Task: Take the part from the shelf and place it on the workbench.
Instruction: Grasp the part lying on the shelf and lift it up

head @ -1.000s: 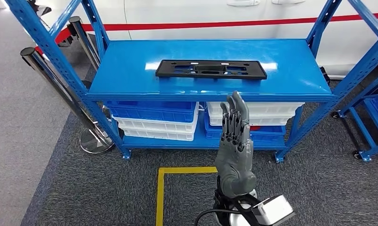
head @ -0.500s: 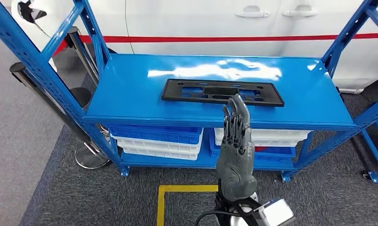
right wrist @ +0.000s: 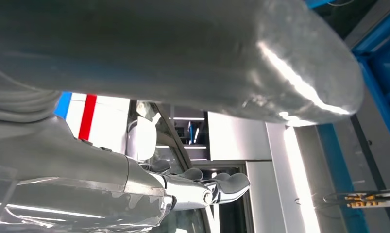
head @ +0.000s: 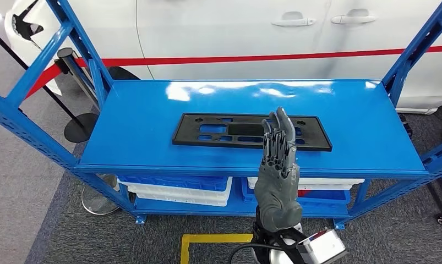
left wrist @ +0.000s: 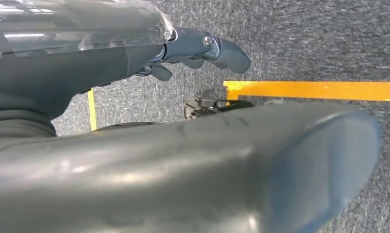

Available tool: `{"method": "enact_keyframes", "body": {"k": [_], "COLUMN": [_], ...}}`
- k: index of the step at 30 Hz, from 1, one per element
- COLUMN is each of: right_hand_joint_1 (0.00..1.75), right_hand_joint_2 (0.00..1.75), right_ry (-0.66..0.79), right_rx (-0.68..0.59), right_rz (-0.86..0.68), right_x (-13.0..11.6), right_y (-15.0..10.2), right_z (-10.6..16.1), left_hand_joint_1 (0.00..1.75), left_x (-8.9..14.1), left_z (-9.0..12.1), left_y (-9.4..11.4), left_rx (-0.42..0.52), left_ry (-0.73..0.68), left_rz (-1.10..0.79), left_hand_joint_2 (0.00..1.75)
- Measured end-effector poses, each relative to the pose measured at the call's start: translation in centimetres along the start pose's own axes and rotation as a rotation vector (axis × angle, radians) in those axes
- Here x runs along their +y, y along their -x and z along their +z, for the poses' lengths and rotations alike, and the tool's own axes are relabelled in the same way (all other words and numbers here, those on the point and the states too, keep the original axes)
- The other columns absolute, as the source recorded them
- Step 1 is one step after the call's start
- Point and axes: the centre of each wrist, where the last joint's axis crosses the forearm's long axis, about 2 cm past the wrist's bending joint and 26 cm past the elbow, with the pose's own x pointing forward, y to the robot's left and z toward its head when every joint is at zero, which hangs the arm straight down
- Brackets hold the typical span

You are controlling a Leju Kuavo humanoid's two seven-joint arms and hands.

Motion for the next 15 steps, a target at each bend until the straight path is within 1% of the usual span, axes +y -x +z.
{"method": "enact_keyframes", "body": {"k": [3, 7, 12, 15], "right_hand_joint_1": [0.00, 0.00, 0.00, 0.00], "right_hand_joint_2": [0.00, 1.75, 1.75, 1.75], "right_ry": [-0.001, -0.007, -0.035, -0.062], "right_rx": [0.001, 0.005, 0.013, 0.048], "right_rz": [-0.001, 0.009, 0.059, 0.065], "right_x": [0.0, 0.0, 0.1, 0.1], "right_y": [0.0, 0.1, 0.2, 0.5], "right_z": [0.0, 0.2, 0.9, 1.5], "left_hand_joint_1": [0.00, 0.00, 0.00, 0.00], "left_x": [0.0, 0.0, 0.0, -0.1], "left_z": [0.0, 0.0, 0.0, 0.0], "left_y": [0.1, -0.1, 0.0, -0.1], "left_rx": [0.000, -0.007, -0.017, -0.020], "left_ry": [-0.002, -0.003, 0.000, 0.005], "left_rz": [-0.003, -0.007, -0.021, -0.021], "left_hand_joint_2": [0.00, 0.00, 0.00, 0.00]}}
